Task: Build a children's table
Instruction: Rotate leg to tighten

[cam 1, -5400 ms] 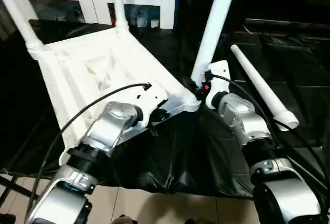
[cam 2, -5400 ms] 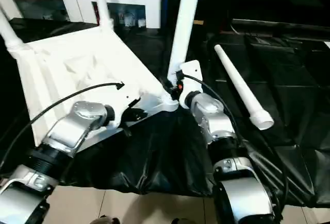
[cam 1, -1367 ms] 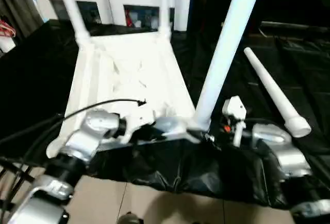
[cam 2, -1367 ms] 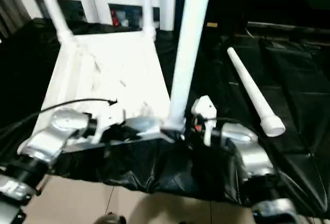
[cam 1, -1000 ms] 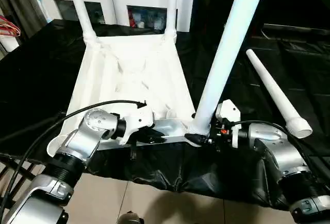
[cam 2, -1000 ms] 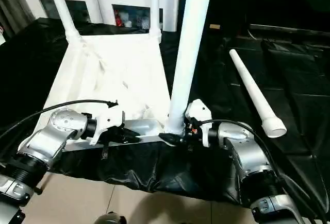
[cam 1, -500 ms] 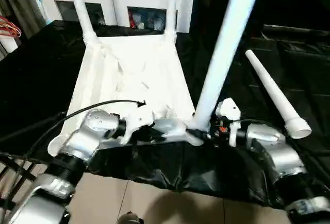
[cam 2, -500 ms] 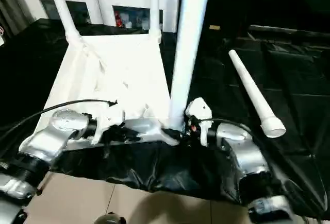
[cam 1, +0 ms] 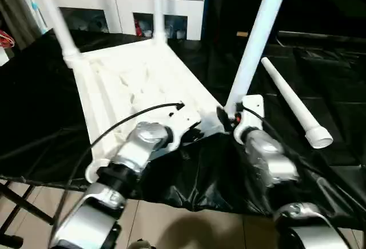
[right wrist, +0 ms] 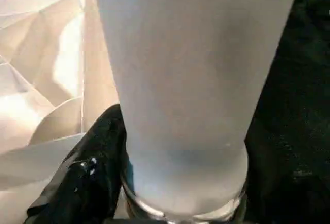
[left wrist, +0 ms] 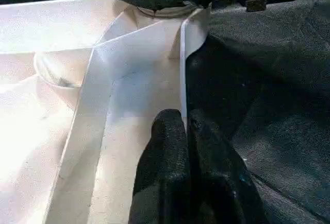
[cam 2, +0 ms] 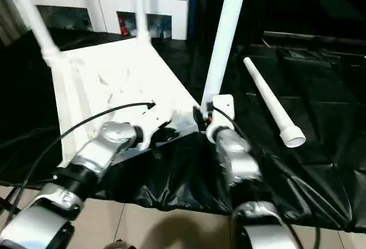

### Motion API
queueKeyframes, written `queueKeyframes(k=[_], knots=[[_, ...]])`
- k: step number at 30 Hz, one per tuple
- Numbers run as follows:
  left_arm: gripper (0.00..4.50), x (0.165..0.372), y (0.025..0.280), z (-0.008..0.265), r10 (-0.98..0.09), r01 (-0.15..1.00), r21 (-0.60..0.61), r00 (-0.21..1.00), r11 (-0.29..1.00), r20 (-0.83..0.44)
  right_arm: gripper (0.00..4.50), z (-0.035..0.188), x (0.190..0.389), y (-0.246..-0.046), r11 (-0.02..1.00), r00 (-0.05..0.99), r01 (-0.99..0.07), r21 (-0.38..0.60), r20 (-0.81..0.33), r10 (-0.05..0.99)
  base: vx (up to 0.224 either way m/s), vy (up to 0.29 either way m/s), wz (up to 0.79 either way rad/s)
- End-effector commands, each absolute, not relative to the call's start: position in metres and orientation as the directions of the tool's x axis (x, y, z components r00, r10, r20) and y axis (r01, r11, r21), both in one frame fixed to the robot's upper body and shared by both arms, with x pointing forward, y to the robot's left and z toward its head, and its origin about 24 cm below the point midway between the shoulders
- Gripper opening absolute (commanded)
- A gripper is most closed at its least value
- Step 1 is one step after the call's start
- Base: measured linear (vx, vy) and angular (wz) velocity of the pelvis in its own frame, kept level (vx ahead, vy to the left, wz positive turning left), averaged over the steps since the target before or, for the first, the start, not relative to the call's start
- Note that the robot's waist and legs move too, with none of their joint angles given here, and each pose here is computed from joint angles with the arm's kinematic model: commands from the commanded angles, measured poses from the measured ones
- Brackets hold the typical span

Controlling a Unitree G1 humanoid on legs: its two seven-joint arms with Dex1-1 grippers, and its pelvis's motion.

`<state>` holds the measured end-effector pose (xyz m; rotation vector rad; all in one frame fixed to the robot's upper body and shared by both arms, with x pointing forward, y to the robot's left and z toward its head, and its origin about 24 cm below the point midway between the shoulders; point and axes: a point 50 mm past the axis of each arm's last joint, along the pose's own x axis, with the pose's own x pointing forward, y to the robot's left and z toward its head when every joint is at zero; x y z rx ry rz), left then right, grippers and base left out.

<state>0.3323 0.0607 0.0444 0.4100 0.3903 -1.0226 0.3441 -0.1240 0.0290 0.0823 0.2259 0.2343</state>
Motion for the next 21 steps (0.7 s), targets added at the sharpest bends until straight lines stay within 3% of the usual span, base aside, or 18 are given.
queueKeyframes(k=[1,4,7,10,12,20,21], knots=[[0.0,0.327,0.045,0.053,-0.792,0.914,0.181,0.406,0.364,-0.455,3.42,0.023,0.337,-0.094,0.908,0.89,-0.357,0.221,-0.214,0.402,0.0,0.0,0.0],[0.0,0.322,0.057,0.054,-0.824,0.938,0.179,0.345,0.296,-0.449,3.58,0.027,0.334,-0.103,0.877,0.86,-0.435,0.203,-0.193,0.472,0.0,0.0,0.0],[0.0,0.316,0.074,0.054,-0.841,0.96,0.175,0.275,0.218,-0.465,3.84,0.027,0.327,-0.117,0.81,0.784,-0.578,0.101,-0.209,0.585,0.0,0.0,0.0],[0.0,0.314,0.082,0.054,-0.846,0.968,0.168,0.247,0.188,-0.472,3.84,0.027,0.323,-0.124,0.757,0.73,-0.649,0.074,-0.221,0.647,0.0,0.0,0.0],[0.0,0.312,0.102,0.054,-0.84,0.978,0.152,0.199,0.14,-0.505,3.84,0.031,0.309,-0.137,0.594,0.564,-0.802,0.054,-0.255,0.785,0.0,0.0,0.0],[0.0,0.307,0.122,0.056,-0.837,0.99,0.122,0.122,0.066,-0.534,3.84,0.04,0.292,-0.144,0.362,0.33,-0.929,0.071,-0.281,0.901,0.0,0.0,0.0],[0.0,0.307,0.127,0.057,-0.833,0.992,0.114,0.1,0.045,-0.544,3.84,0.04,0.287,-0.146,0.289,0.258,-0.956,0.059,-0.311,0.915,0.0,0.0,0.0]])
